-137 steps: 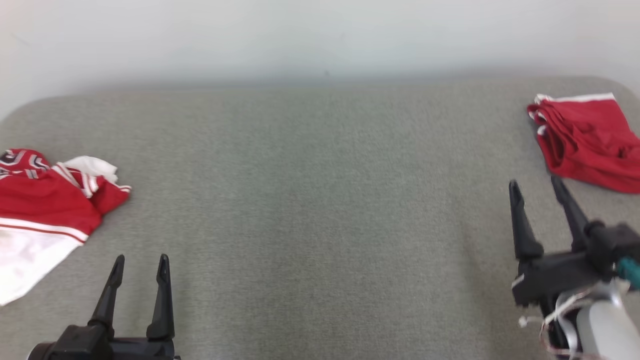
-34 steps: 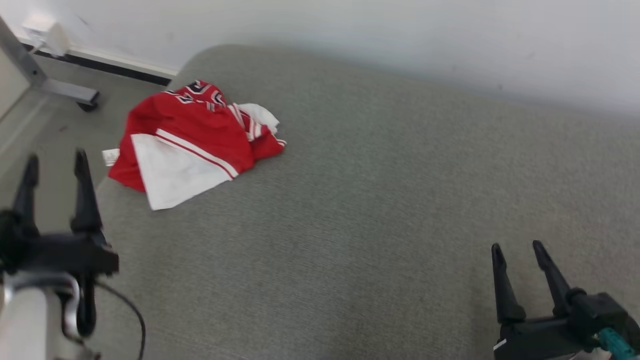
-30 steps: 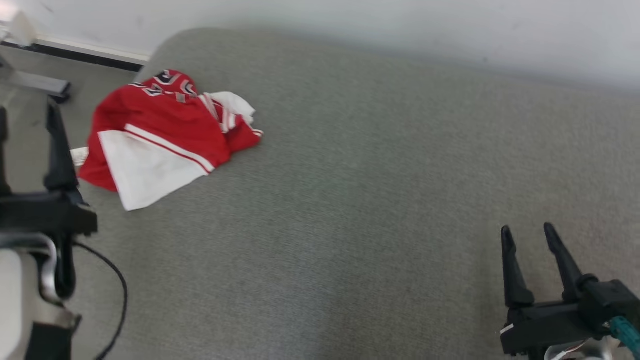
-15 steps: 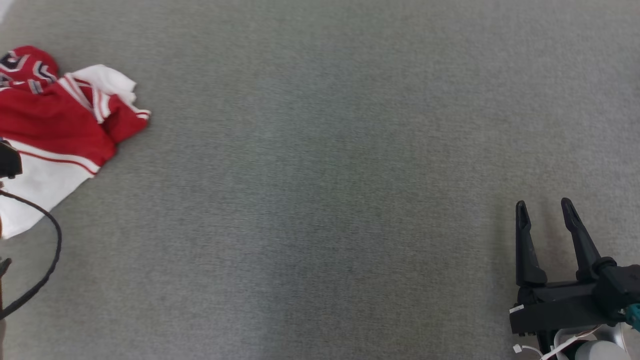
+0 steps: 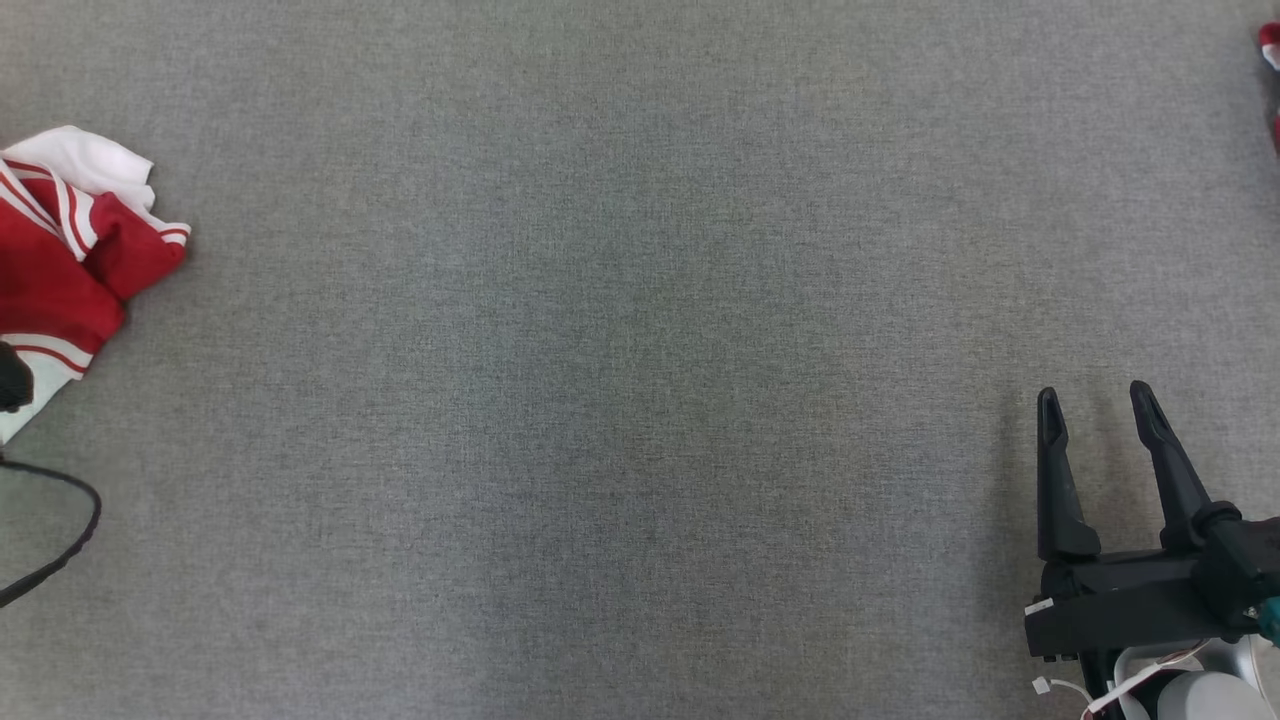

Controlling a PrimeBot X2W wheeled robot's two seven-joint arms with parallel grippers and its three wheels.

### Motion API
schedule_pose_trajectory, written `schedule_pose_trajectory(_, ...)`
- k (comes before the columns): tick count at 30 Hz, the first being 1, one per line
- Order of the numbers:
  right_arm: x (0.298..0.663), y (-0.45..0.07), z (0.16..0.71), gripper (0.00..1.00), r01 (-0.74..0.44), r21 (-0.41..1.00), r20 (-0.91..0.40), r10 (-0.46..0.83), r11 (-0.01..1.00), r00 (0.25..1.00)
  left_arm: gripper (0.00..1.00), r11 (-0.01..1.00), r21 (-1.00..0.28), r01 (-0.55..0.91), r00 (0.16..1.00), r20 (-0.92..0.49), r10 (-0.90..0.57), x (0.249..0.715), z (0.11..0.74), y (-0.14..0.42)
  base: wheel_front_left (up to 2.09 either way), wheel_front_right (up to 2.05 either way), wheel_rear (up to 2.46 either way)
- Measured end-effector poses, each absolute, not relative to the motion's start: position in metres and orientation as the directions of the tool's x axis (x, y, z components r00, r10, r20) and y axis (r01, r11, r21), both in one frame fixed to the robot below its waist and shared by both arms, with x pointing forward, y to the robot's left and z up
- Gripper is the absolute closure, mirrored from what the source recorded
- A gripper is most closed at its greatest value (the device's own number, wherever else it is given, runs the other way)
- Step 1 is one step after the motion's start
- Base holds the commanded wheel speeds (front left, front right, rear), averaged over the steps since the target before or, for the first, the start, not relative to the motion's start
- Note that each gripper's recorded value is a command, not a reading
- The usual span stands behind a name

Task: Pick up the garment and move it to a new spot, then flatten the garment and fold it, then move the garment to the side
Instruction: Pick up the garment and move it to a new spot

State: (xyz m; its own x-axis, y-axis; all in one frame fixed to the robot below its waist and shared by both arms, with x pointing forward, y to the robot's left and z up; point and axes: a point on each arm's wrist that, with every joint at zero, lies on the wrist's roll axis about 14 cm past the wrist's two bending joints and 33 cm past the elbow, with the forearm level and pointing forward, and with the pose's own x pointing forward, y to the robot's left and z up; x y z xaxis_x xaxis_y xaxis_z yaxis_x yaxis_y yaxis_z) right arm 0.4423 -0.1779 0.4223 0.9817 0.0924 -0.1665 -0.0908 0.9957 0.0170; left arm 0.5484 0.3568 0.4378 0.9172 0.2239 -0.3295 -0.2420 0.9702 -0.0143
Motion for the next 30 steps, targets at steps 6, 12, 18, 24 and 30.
schedule_pose_trajectory(6, 0.443, -0.178, 0.426, 0.00, -0.091, 0.012, -0.163, 0.091, 0.996, 0.982, 0.00, 0.977, 0.001, -0.211, 0.859, -0.478, 0.186, 0.541, 0.414, 0.348, 0.00, 0.00, 0.00)
schedule_pose_trajectory(12, 0.443, -0.178, 0.428, 0.00, -0.092, 0.009, -0.159, 0.092, 0.996, 0.983, 0.00, 0.979, 0.004, -0.202, 0.778, -0.607, 0.163, 0.534, 0.396, 0.342, 0.00, 0.00, 0.00)
schedule_pose_trajectory(18, 0.442, -0.178, 0.429, 0.00, -0.093, 0.006, -0.161, 0.092, 0.996, 0.983, 1.00, 0.974, -0.009, -0.226, 0.726, -0.668, 0.162, 0.527, 0.387, 0.343, 0.00, 0.00, 0.00)
schedule_pose_trajectory(24, 0.440, -0.179, 0.435, 0.00, -0.087, 0.007, -0.145, 0.087, 0.996, 0.986, 1.00, 0.971, -0.007, -0.241, 0.794, -0.577, 0.193, 0.535, 0.406, 0.348, 0.00, 0.00, 0.00)
schedule_pose_trajectory(30, 0.436, -0.177, 0.443, 0.00, -0.088, 0.024, -0.120, 0.090, 0.996, 0.989, 1.00, 0.983, 0.021, -0.183, 0.950, -0.255, 0.182, 0.567, 0.491, 0.345, 0.00, 0.00, 0.00)
